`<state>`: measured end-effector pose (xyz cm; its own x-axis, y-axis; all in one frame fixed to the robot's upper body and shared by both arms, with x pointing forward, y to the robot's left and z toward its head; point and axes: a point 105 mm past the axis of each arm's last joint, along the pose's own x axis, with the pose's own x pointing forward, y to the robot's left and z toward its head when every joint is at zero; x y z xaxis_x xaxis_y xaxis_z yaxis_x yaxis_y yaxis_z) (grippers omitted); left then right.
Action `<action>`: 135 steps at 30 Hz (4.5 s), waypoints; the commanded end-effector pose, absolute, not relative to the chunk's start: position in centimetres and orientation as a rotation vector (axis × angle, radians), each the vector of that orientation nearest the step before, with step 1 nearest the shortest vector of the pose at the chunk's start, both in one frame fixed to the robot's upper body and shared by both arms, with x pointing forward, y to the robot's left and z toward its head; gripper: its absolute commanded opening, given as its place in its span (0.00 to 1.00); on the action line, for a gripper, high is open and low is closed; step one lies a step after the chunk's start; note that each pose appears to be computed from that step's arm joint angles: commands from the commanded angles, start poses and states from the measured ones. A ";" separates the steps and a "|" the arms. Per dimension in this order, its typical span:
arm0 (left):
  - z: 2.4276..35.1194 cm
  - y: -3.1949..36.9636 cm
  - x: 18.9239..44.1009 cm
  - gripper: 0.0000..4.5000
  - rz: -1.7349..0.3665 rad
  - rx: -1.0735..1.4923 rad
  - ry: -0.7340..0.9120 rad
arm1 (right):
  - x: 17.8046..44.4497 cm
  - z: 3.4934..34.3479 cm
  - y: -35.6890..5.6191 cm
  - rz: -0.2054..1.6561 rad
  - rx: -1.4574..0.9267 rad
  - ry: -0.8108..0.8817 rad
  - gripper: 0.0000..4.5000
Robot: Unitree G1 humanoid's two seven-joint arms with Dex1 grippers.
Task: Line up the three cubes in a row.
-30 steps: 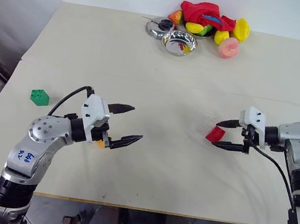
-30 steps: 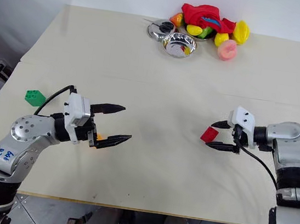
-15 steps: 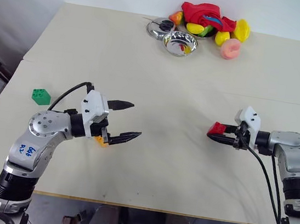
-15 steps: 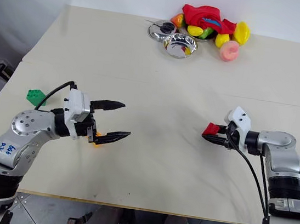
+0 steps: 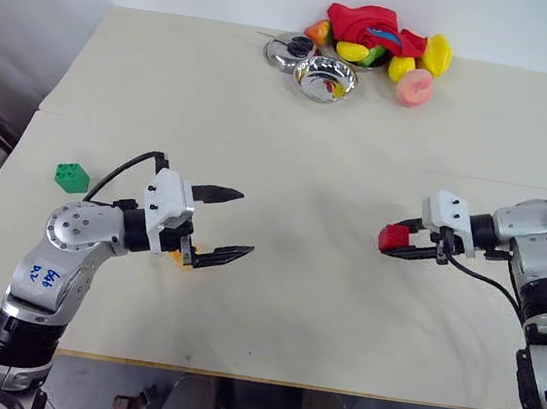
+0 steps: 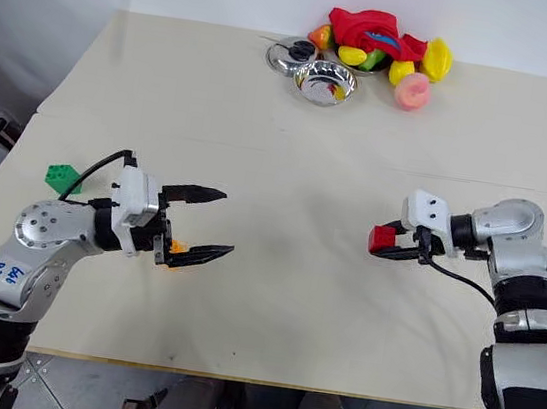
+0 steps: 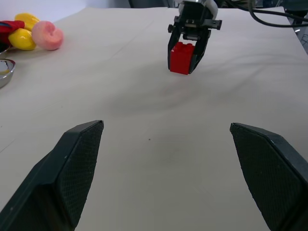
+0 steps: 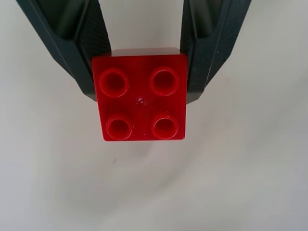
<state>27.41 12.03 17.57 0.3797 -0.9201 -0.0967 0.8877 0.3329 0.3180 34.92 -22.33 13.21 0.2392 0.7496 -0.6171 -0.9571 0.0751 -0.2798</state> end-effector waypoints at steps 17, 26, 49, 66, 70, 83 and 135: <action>18.2 14.3 27.4 1.00 -1.118 0.392 -0.134 | 34.9 13.3 -22.3 1.362 -0.645 0.324 0.68; 19.7 19.6 27.6 1.00 -0.863 0.250 -0.230 | 34.3 19.3 -20.8 1.372 -0.614 -0.021 0.99; 10.4 39.3 16.6 1.00 0.181 0.037 -0.086 | 26.2 18.1 -15.5 1.355 -0.270 -0.321 0.99; 12.9 34.2 32.0 1.00 0.015 -0.053 -0.071 | 26.4 19.5 -14.5 1.246 -0.150 -0.377 0.99; 12.1 34.1 33.0 1.00 0.056 -0.046 -0.041 | 26.4 19.1 -14.2 1.220 -0.127 -0.389 0.99; 12.0 33.3 31.9 0.33 -0.006 0.098 0.013 | 25.7 17.5 -17.1 1.027 -0.142 -0.375 1.00; 10.5 -4.6 36.8 0.41 -1.506 0.562 0.203 | 19.2 15.9 -26.7 0.659 -0.279 -0.099 1.00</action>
